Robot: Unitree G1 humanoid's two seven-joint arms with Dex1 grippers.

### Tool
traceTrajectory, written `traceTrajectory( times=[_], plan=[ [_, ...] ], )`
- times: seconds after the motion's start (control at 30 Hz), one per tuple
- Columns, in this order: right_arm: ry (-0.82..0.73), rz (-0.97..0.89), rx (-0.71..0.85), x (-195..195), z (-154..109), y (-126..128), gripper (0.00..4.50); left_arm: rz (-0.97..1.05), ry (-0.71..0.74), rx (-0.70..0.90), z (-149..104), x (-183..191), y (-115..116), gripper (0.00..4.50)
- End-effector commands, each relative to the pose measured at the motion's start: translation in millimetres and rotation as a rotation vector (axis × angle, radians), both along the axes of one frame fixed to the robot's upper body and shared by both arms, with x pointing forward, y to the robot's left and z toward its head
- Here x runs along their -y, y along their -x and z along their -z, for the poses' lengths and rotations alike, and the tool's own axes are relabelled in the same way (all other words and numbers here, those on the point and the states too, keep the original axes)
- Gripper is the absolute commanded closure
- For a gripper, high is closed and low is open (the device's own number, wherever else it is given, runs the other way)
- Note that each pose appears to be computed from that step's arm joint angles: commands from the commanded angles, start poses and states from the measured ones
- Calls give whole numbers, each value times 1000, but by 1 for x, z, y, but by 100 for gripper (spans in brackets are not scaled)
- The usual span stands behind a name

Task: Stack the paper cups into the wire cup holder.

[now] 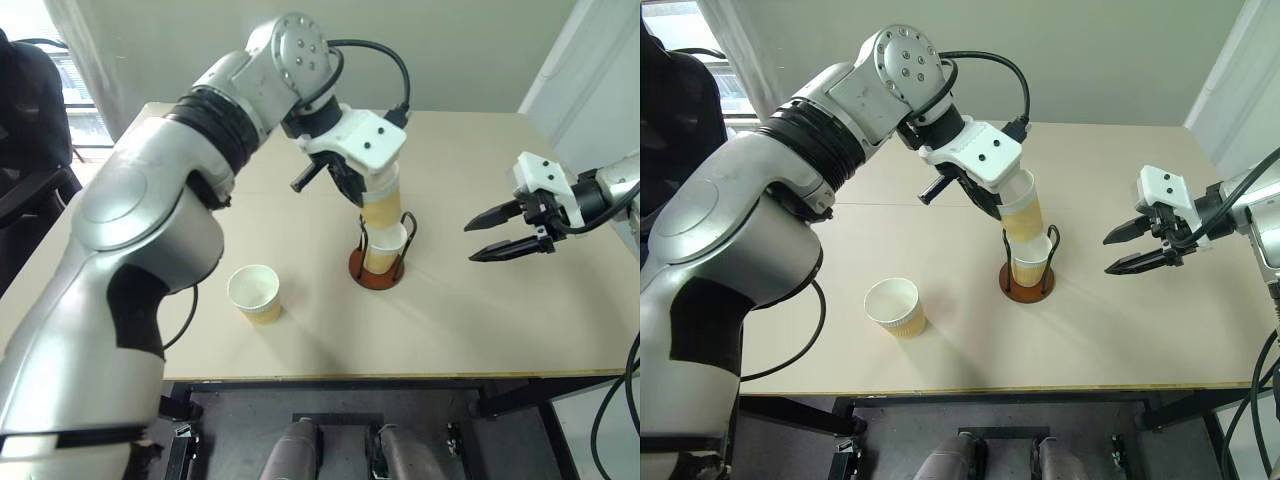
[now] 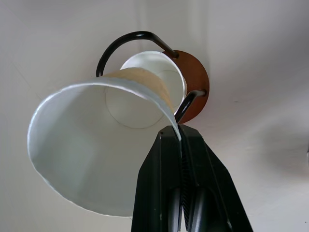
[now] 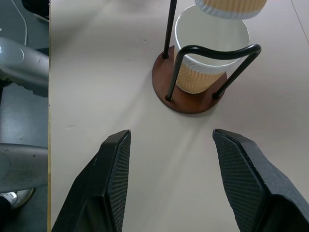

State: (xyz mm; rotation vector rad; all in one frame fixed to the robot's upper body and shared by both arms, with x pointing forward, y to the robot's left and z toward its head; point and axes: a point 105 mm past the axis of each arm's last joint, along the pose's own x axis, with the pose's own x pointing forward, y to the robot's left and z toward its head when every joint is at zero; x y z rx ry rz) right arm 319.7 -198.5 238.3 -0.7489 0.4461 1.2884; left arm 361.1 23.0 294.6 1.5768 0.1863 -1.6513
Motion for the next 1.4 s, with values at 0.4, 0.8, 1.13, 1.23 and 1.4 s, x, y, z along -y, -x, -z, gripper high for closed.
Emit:
traceTrajectory(
  times=[0.4,0.8,1.13,1.23,1.4],
  plan=[
    [8,19,55,7,-14,5,180,37,10,-1,-6,8,5,177],
    [13,27,60,8,-16,4,180,19,124,39,-34,-1,6,1],
    [-14,-52,84,-7,-15,10,180,-142,78,-21,-18,-100,17,1],
    [-49,-108,82,-19,-18,15,180,-189,73,-131,-3,-118,35,1],
    [-66,-167,82,-29,-20,19,180,-220,13,-235,19,-135,58,1]
  ],
)
